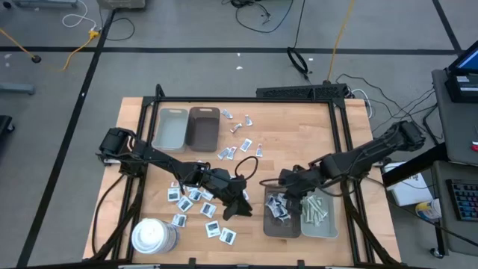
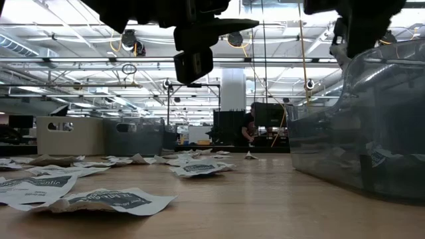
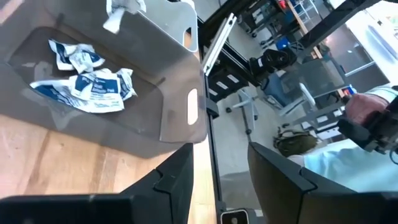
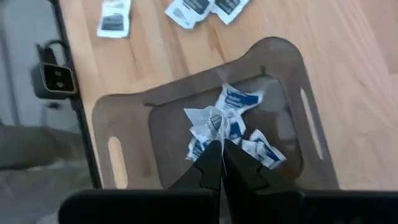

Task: Pick & Place First Aid Supplies
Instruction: Put the white alcohol pad into the bottom black bin

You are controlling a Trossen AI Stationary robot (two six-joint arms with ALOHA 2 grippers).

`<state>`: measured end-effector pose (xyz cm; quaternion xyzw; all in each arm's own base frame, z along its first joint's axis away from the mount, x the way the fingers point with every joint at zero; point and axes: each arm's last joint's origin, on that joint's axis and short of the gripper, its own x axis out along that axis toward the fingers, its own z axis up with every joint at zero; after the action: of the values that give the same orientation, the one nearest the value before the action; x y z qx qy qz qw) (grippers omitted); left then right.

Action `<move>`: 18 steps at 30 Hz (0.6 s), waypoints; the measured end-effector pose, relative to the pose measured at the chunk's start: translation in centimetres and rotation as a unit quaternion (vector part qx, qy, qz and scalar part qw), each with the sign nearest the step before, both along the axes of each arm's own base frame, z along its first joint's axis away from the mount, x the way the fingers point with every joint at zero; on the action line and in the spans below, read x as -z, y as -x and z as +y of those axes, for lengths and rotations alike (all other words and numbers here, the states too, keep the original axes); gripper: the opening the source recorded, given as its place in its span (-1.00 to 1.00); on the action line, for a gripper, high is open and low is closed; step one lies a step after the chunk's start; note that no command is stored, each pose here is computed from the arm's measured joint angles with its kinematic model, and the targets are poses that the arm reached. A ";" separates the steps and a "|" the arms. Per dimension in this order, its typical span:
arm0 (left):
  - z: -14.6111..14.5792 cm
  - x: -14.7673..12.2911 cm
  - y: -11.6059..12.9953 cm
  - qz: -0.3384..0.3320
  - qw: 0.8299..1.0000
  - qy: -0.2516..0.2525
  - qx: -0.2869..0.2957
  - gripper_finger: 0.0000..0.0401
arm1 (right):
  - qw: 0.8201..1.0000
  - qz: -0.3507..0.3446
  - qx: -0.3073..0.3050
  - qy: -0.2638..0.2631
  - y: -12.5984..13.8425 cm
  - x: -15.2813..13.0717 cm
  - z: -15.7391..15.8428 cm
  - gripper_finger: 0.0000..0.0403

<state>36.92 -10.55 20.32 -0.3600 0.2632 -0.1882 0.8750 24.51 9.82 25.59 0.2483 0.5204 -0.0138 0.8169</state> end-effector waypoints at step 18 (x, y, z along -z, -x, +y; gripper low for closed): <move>-0.1 0.0 0.1 0.009 1.000 0.019 0.023 -0.38 | 0.993 0.094 -0.004 0.077 -2.2 5.0 1.7 -1.00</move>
<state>36.83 -10.69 20.34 -0.3717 0.2756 -0.2104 0.8611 26.72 11.47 20.57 0.1799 0.5929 -0.0743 0.7814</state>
